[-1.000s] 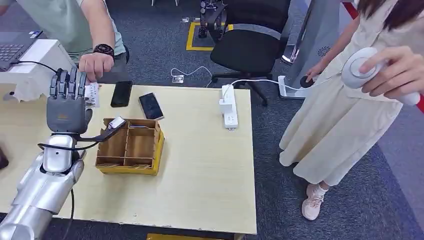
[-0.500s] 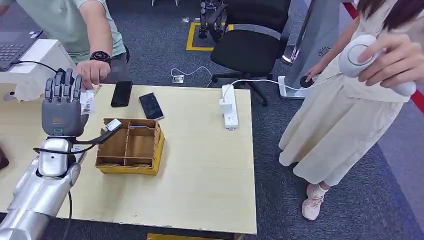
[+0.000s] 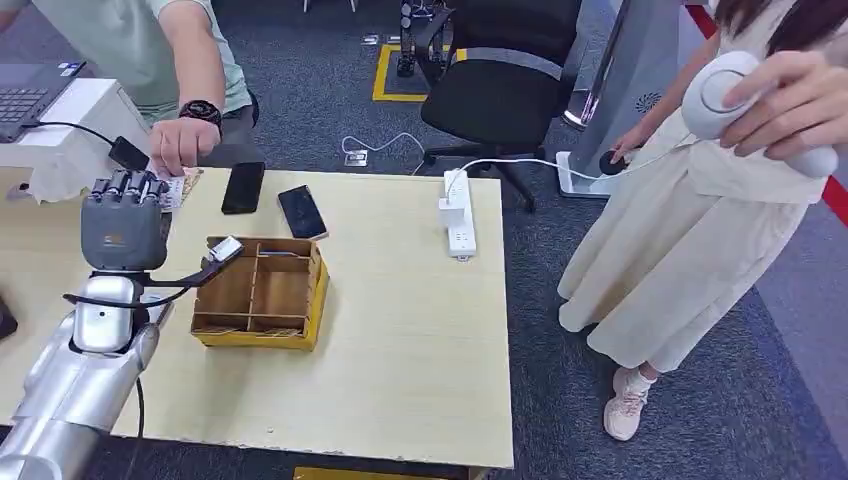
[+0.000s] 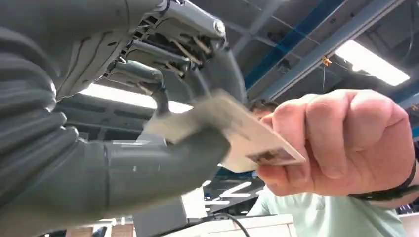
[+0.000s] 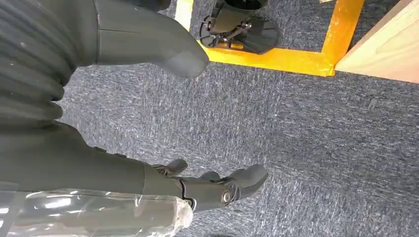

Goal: Pass the card to the sensor for recognition and then transmit it.

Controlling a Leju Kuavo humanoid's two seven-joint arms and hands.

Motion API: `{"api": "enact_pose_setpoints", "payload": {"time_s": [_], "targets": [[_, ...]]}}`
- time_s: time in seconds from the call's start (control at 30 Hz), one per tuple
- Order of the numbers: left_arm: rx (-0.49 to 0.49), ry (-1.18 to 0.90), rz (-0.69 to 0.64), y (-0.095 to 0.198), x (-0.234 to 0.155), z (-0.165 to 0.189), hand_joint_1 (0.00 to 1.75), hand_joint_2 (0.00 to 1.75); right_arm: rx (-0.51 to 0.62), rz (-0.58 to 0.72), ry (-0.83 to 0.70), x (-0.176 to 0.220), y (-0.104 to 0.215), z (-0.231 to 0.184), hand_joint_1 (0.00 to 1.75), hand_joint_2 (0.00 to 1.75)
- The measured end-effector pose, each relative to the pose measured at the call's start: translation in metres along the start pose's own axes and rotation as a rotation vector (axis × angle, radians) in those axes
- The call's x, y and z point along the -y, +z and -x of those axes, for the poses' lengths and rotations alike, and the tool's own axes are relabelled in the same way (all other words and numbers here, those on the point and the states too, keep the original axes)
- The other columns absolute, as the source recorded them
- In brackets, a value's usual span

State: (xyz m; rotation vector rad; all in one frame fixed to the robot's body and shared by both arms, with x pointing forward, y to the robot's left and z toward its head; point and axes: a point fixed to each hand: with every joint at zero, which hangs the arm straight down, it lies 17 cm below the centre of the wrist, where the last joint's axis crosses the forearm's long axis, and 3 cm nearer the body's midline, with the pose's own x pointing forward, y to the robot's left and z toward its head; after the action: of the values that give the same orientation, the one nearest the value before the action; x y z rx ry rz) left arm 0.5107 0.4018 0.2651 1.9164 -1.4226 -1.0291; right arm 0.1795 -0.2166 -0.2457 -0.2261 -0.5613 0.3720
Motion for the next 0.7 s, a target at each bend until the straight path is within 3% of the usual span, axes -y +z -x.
{"api": "enact_pose_setpoints", "payload": {"time_s": [0.7], "targets": [[0.027, 0.002, -0.054, -0.008, -0.013, 0.002, 1.75, 1.75, -0.010, 0.016, -0.022, 0.003, 0.000, 0.003, 0.00, 1.75]]}}
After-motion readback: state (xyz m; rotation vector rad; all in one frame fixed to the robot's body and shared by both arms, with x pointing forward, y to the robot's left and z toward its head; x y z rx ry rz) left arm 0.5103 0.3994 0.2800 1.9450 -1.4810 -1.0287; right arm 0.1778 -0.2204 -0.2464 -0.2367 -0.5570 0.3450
